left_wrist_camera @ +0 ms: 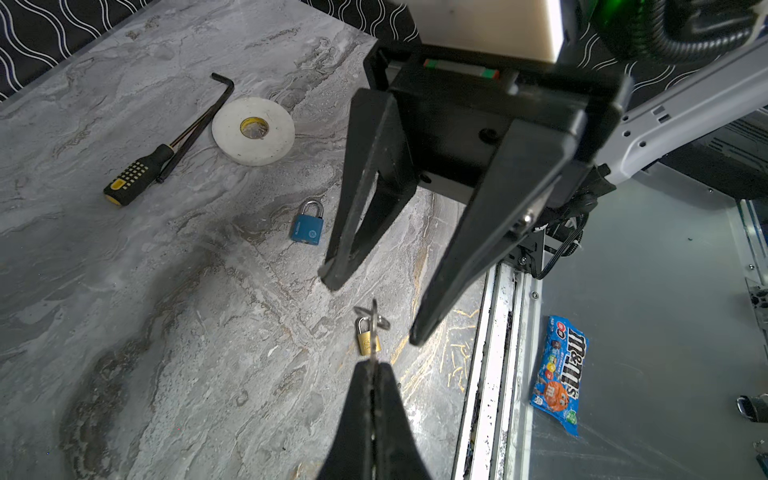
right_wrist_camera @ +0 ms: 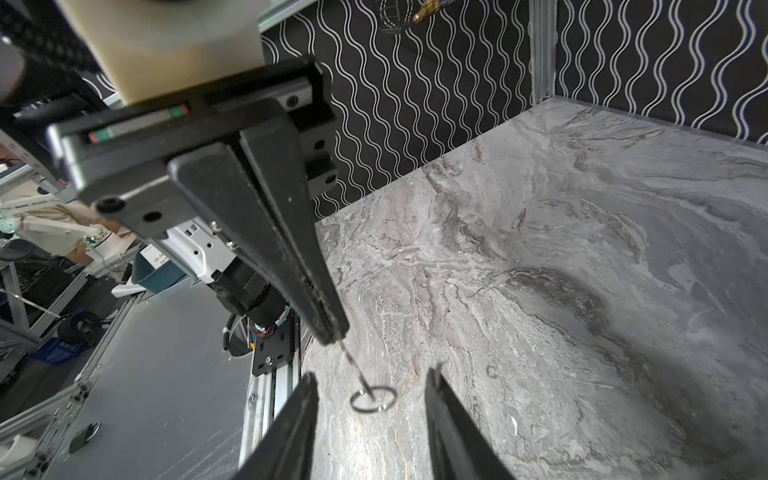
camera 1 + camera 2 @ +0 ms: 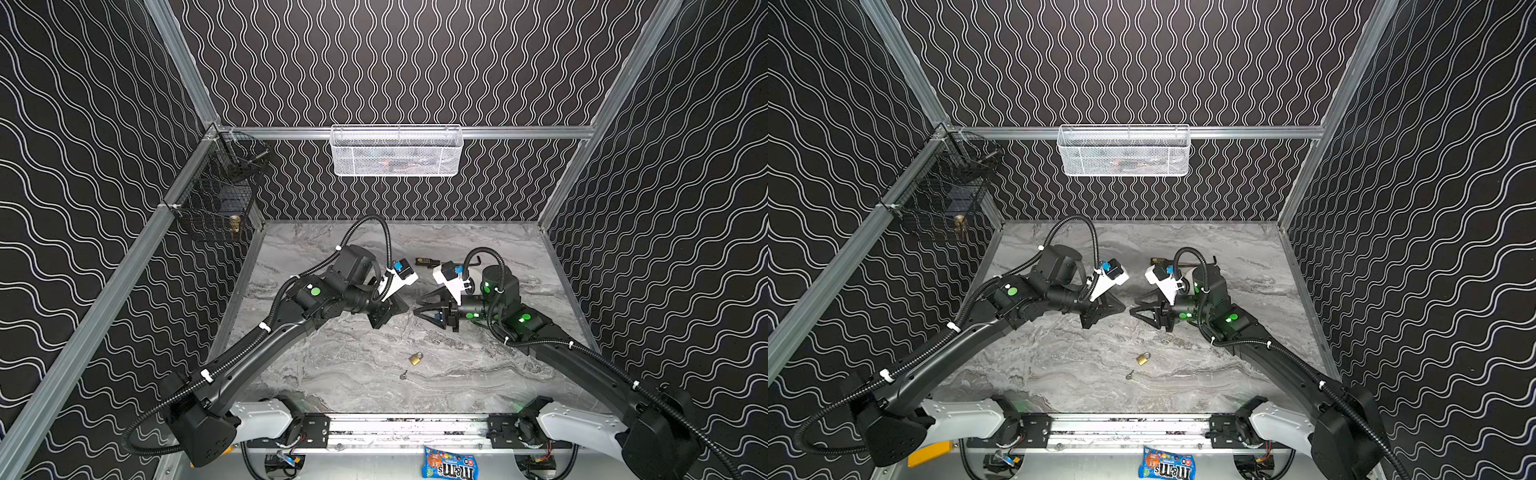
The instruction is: Unlock with the key
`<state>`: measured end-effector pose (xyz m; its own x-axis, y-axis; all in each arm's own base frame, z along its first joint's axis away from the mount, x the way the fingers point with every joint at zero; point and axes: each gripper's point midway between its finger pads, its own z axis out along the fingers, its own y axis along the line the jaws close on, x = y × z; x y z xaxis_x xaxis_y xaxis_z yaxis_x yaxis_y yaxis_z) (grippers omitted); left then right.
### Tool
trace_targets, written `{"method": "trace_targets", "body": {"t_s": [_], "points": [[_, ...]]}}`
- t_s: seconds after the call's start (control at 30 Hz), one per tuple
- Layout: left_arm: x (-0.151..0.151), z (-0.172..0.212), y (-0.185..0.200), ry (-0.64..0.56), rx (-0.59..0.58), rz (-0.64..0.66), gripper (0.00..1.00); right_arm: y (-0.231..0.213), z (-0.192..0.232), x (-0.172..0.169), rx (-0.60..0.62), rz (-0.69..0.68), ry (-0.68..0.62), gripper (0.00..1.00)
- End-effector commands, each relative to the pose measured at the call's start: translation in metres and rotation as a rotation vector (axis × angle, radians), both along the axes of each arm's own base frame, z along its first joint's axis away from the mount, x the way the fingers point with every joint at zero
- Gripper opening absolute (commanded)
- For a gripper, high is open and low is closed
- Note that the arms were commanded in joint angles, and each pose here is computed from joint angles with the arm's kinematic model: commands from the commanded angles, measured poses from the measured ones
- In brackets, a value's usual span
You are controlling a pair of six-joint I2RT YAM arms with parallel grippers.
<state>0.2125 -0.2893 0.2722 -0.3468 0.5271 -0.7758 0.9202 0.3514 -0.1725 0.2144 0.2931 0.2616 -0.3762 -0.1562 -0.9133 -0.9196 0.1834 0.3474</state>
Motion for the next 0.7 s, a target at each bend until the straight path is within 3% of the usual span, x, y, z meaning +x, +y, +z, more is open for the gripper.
{"method": "trace_targets", "body": {"t_s": [0.0,0.33,0.67], "points": [[-0.0042,0.0044,0.0004,-0.021,-0.007,-0.037,0.0,0.0033,0.009,-0.0035,0.022,0.046,-0.05,0.41],[-0.0031,0.0051,-0.0047,0.007,-0.01,-0.046,0.0,0.0088,0.0107,-0.0054,0.033,0.098,-0.037,0.31],[-0.0032,0.005,-0.0029,0.0,-0.001,-0.044,0.0,0.008,0.0061,-0.0054,0.022,0.095,-0.025,0.07]]}}
